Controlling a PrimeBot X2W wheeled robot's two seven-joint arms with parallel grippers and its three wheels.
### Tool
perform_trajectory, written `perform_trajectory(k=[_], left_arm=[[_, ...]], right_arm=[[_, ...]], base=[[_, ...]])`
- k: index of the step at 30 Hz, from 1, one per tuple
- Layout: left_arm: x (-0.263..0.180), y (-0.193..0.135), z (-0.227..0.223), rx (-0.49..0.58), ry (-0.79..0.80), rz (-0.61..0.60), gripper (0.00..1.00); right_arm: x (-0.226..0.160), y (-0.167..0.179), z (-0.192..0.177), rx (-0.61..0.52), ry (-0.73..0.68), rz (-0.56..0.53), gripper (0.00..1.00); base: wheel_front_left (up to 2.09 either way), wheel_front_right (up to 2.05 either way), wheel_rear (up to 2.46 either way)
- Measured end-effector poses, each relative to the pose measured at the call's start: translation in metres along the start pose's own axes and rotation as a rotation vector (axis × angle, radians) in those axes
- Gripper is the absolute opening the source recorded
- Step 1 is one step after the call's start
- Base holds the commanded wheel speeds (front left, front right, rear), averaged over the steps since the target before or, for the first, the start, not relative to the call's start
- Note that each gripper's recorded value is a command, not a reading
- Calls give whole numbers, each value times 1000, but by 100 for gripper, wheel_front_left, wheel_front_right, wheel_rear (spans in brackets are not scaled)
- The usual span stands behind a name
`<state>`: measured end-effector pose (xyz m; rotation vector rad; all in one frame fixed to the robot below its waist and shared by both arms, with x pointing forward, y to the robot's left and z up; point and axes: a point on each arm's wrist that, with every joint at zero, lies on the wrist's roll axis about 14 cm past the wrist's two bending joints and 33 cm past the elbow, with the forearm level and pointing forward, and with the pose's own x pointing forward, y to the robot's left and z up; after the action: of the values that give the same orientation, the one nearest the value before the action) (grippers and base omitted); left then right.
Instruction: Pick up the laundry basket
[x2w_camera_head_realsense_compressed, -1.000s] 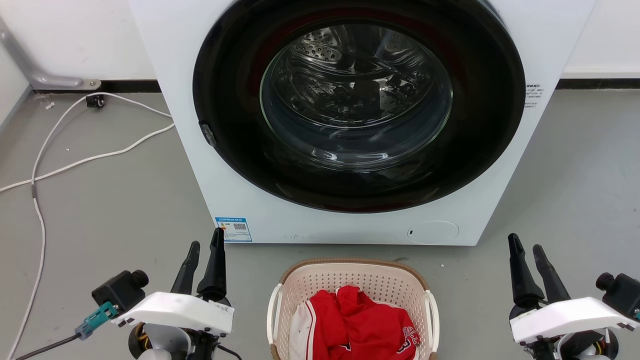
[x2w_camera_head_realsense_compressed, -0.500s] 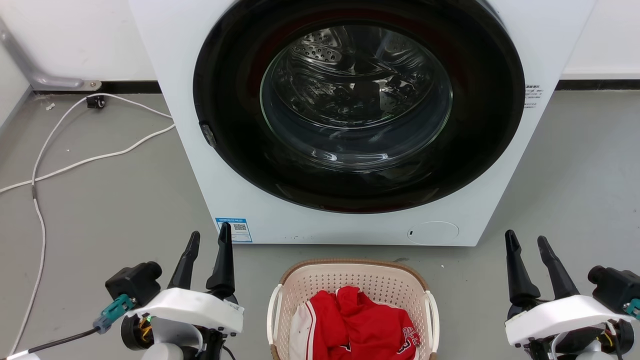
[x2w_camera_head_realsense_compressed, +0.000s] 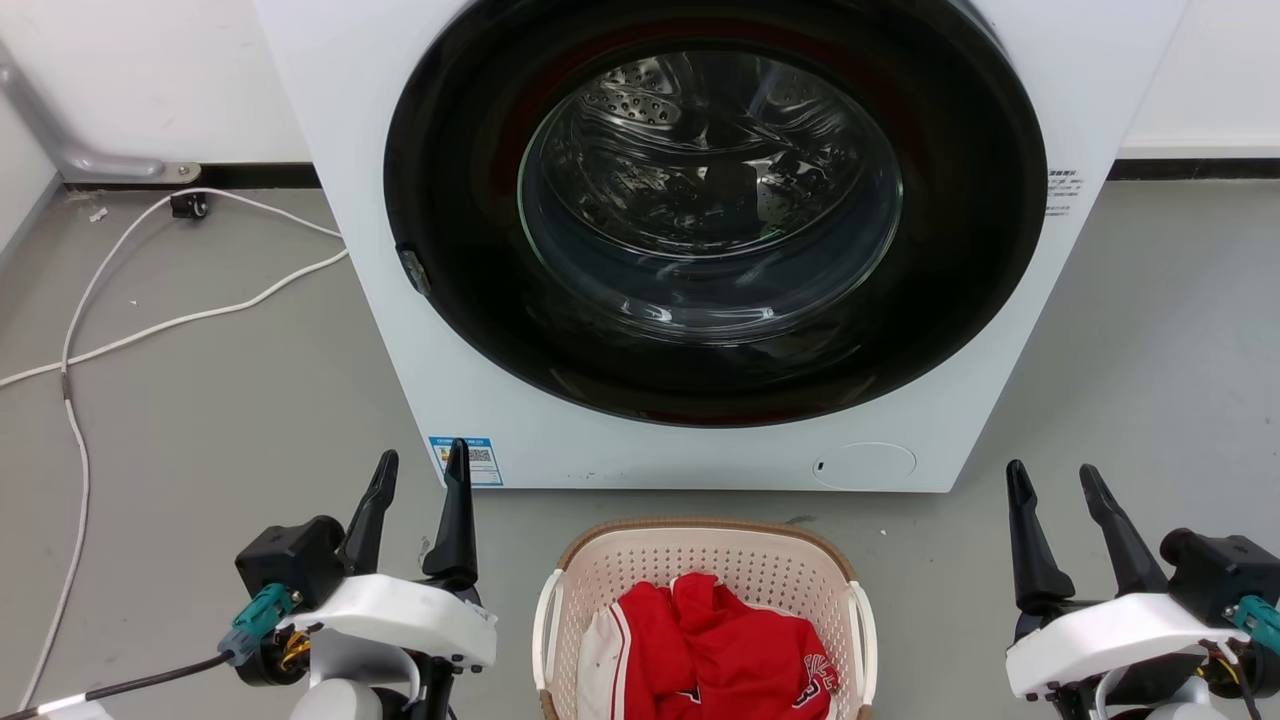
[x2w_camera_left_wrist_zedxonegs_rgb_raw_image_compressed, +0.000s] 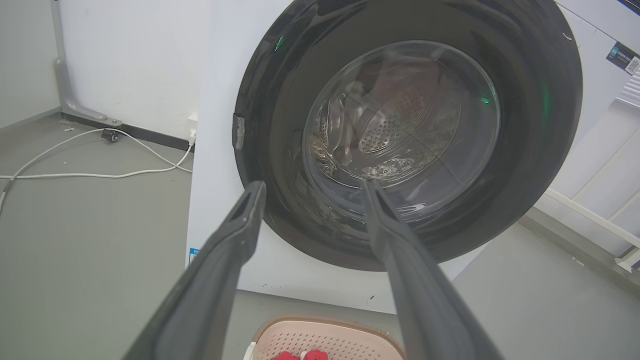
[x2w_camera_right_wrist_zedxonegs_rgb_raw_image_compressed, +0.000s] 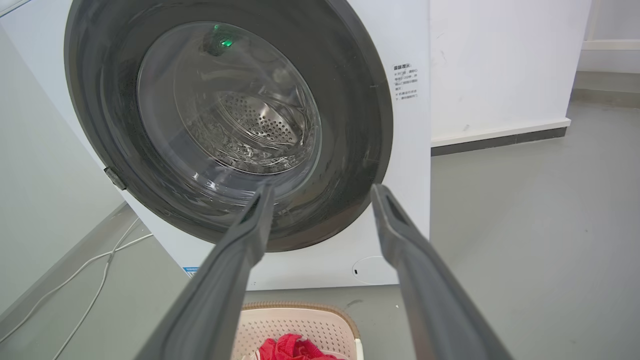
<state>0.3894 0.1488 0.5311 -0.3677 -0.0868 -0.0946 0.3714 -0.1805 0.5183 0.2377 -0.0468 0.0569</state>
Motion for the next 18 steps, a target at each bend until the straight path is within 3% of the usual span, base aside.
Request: perform_trajectory(k=[18], left_arm=[[0,-4,2,149,-24,-18,100]], right_arm=[[-4,4,3,-153,-9,22,100]], base=[[0,0,0]])
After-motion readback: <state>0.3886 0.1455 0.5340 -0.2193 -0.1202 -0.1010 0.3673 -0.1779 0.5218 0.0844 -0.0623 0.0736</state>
